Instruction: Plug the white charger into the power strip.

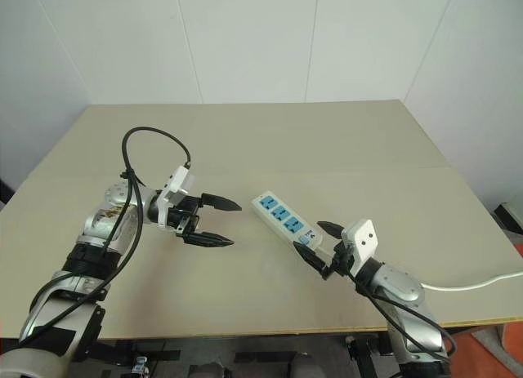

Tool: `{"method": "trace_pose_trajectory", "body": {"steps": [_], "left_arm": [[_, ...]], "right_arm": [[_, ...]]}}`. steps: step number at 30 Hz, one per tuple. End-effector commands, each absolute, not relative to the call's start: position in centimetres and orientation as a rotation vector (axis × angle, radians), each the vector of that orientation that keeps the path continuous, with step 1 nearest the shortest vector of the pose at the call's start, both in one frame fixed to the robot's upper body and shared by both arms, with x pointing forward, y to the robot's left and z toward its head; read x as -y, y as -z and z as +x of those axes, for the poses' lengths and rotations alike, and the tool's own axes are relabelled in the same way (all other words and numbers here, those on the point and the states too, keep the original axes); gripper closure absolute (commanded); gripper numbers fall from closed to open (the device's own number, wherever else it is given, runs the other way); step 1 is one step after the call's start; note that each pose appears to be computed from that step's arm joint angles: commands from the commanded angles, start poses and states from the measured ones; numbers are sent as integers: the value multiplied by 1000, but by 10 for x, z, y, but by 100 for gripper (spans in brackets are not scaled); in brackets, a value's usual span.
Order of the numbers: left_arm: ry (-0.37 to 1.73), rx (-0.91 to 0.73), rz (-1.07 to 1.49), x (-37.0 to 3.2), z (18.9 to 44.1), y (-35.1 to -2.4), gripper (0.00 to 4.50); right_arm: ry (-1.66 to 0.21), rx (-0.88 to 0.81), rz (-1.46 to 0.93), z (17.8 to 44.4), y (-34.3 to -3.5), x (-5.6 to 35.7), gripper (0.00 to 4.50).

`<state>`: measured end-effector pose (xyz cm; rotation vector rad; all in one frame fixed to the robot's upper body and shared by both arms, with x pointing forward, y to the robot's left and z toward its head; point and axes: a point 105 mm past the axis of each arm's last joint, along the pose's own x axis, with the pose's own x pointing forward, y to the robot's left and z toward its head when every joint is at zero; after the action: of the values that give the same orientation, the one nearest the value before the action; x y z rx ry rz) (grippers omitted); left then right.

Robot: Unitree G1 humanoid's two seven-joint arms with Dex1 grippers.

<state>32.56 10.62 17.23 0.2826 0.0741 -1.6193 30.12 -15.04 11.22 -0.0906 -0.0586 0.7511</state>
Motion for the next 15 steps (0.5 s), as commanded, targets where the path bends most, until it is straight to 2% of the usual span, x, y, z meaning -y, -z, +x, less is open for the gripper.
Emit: {"method": "trace_pose_trajectory", "body": {"steps": [1, 15], "left_arm": [[1625, -18, 307, -104, 325, -187, 0], [1615, -15, 300, -102, 324, -183, 0]], "right_arm": [[-744, 104, -128, 307, -117, 150, 1], [-752, 67, -113, 318, -101, 150, 1]]}}
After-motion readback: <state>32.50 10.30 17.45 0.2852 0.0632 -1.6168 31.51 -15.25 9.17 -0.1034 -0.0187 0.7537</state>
